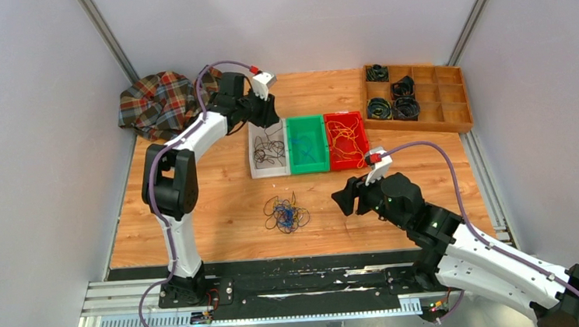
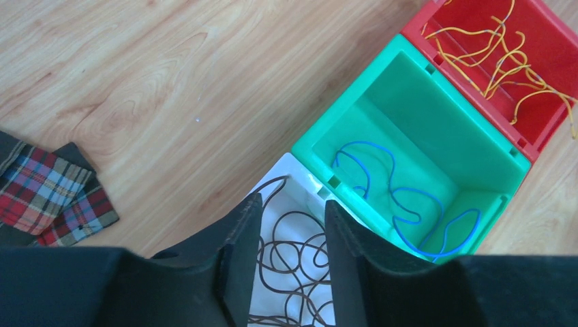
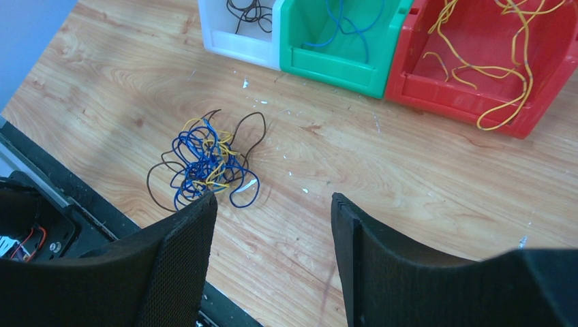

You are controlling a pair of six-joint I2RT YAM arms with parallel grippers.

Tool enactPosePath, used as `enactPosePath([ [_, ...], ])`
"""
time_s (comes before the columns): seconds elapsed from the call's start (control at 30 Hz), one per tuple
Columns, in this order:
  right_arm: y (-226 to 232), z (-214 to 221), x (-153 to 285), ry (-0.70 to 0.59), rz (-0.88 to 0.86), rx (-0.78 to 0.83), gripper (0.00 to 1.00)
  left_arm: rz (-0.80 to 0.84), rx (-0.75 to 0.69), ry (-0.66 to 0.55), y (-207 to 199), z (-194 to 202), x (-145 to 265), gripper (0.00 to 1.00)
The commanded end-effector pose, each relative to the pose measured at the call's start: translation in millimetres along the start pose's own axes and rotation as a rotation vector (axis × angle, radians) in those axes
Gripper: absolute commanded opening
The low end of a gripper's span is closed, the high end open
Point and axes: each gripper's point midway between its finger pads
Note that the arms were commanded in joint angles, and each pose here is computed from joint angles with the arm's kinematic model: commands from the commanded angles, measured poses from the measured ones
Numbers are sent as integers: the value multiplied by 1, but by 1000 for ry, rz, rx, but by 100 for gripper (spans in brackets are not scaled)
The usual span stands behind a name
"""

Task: Untangle the cables
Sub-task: Place the cable in the bin.

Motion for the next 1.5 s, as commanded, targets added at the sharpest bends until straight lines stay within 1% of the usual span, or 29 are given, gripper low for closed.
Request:
enactPosePath([
  [0.0, 5, -19, 2, -37, -19, -9, 61, -8, -39, -33, 3, -9, 6, 34],
  [0.3, 7, -17, 4, -34, -38, -16, 57, -117, -79, -43, 23, -1, 7, 32],
  [0.4, 6, -16, 4, -32, -39, -22, 56, -164, -91, -79, 31, -9, 11, 45],
  [0.6, 7, -14, 4, -28, -43, -25, 55, -146, -49, -109, 29, -19, 11, 46],
  [0.7, 6, -13, 5, -28, -42, -26, 55, -141, -38, -122, 31, -23, 10, 44],
  [0.87, 5, -12, 5, -24, -39, -23, 55, -126, 10, -145, 36, -29, 11, 34],
  [0.97, 4, -10, 4, -18, -35, -23, 56, -77, 23, -166, 31, -34, 15, 29],
  [1.07, 3, -8, 3, -16, -30, -24, 56, -47, 33, -183, 28, -37, 17, 28],
  [1.1, 3, -8, 3, -14, -31, -24, 56, -53, 30, -185, 30, -38, 17, 30],
  [1.17, 3, -7, 2, -11, -32, -24, 56, -63, 31, -178, 34, -34, 14, 39],
  [1.23, 4, -8, 2, -12, -35, -24, 56, -45, 41, -161, 33, -29, 9, 44],
  [1.33, 4, -8, 3, -13, -36, -24, 56, -11, 66, -143, 31, -24, 2, 46],
  [1.47, 4, -8, 4, -17, -36, -26, 56, 3, 83, -124, 34, -17, -8, 45],
])
Point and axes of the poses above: each gripper's point midway between its finger pads, its own x axis back along the fingers, its own y axis along the line the jaws close on, z = x × y
